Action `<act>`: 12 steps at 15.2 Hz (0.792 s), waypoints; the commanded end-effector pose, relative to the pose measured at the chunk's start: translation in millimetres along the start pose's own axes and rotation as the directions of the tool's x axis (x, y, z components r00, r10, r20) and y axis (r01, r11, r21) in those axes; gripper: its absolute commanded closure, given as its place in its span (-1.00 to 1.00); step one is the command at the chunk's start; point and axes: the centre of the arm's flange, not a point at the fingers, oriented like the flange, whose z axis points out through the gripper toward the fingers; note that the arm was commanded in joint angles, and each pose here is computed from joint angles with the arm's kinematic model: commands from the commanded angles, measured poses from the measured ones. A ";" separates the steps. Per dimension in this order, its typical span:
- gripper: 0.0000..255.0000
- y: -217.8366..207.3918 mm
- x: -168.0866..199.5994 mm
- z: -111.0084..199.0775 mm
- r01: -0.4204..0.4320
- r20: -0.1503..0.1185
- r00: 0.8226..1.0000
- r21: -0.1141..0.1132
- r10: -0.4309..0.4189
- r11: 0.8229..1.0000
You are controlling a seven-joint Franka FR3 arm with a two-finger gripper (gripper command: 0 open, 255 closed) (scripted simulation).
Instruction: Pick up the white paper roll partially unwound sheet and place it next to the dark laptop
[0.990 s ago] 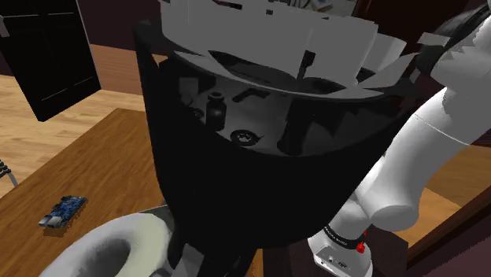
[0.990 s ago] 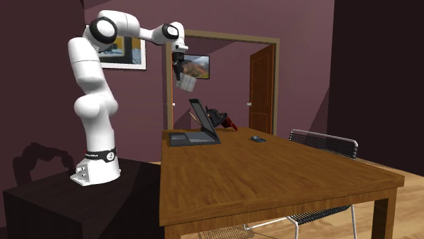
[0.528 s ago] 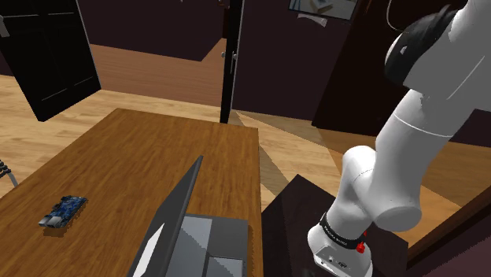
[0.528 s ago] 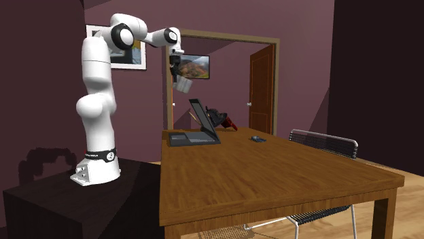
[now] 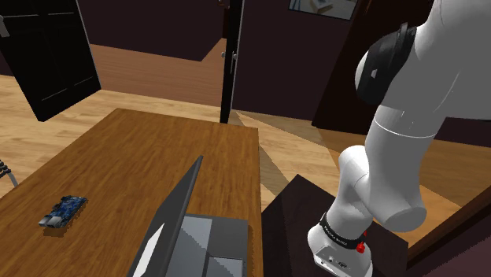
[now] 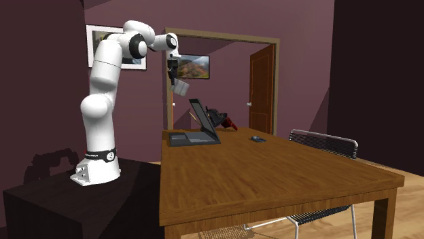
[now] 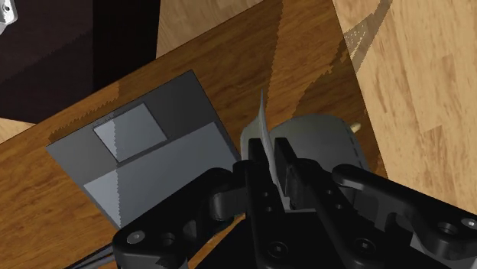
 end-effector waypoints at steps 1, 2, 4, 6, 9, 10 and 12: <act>1.00 -1.0 -0.2 10.0 -0.001 -0.001 1.000 0.001 0.001 1.000; 1.00 -1.1 -0.3 15.3 -0.001 -0.001 1.000 0.001 0.001 1.000; 1.00 -1.3 -0.5 25.9 -0.001 -0.001 1.000 0.001 0.001 1.000; 1.00 -1.5 -0.7 36.4 -0.001 -0.001 1.000 0.001 0.001 1.000; 1.00 -1.8 -1.1 52.2 -0.001 -0.001 1.000 0.001 0.001 1.000; 1.00 -1.9 -1.2 57.5 -0.001 -0.001 1.000 0.001 0.001 1.000; 1.00 -2.1 -1.4 68.1 -0.001 -0.001 1.000 0.001 0.001 1.000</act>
